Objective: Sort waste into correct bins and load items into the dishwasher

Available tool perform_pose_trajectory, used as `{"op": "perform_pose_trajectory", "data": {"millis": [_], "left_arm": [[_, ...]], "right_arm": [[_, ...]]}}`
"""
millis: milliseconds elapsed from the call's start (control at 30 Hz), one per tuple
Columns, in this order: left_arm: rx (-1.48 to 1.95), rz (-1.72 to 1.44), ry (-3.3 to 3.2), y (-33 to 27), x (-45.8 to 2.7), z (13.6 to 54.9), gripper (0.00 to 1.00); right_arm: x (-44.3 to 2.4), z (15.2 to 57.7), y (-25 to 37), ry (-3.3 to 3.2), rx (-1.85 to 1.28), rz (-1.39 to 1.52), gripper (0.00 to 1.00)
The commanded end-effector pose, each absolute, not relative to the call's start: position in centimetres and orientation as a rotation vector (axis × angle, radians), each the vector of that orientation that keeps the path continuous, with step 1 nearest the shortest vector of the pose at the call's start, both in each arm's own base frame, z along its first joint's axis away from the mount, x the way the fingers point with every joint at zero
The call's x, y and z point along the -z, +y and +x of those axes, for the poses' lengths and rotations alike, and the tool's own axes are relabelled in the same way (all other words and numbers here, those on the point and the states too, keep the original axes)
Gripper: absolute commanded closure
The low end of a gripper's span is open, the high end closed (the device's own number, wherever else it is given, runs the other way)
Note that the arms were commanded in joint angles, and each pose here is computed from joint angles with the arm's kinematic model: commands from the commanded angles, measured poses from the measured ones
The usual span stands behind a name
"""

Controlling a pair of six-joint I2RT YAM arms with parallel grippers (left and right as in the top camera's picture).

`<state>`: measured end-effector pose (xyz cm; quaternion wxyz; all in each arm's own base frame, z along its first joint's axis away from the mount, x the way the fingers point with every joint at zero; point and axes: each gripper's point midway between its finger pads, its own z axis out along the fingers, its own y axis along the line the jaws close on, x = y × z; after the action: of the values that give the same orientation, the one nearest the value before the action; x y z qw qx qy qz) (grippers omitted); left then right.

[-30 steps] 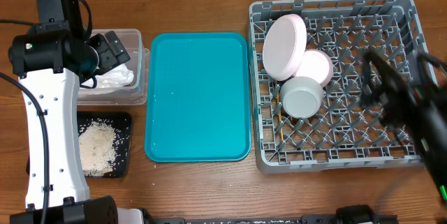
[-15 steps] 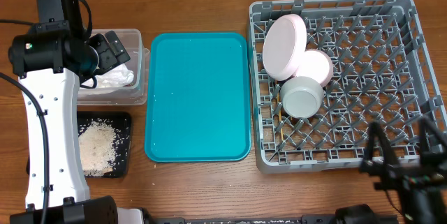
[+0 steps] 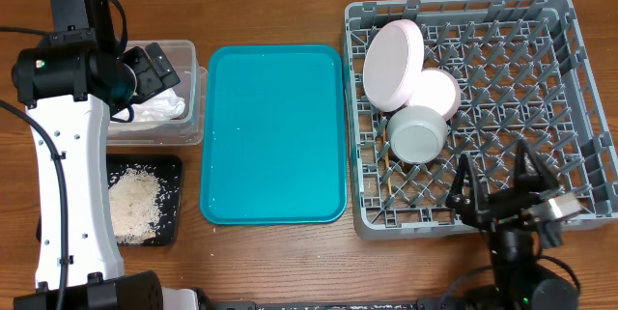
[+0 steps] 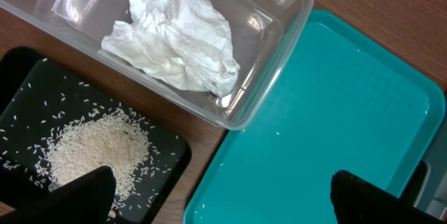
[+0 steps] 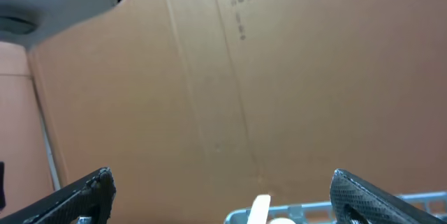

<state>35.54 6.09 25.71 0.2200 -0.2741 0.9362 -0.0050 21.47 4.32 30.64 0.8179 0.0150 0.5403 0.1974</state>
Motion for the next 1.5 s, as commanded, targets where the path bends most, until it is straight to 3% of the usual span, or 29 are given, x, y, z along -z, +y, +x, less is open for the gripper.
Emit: {"op": "perform_pose_trajectory", "data": {"millis": [0,467,1467], "left_arm": [[0.007,-0.754,2.573,6.4,-26.3,35.7,0.00],[0.007,-0.754,2.573,6.4,-26.3,35.7,0.00],[0.007,-0.754,2.573,6.4,-26.3,35.7,0.00]], "right_arm": [[-28.4,21.9,4.8,1.158,-0.440,0.017,0.00],[-16.9,24.3,3.9,1.604,-0.351,0.086,0.00],[-17.0,24.3,3.8,1.598,-0.245,-0.020,0.00]]}}
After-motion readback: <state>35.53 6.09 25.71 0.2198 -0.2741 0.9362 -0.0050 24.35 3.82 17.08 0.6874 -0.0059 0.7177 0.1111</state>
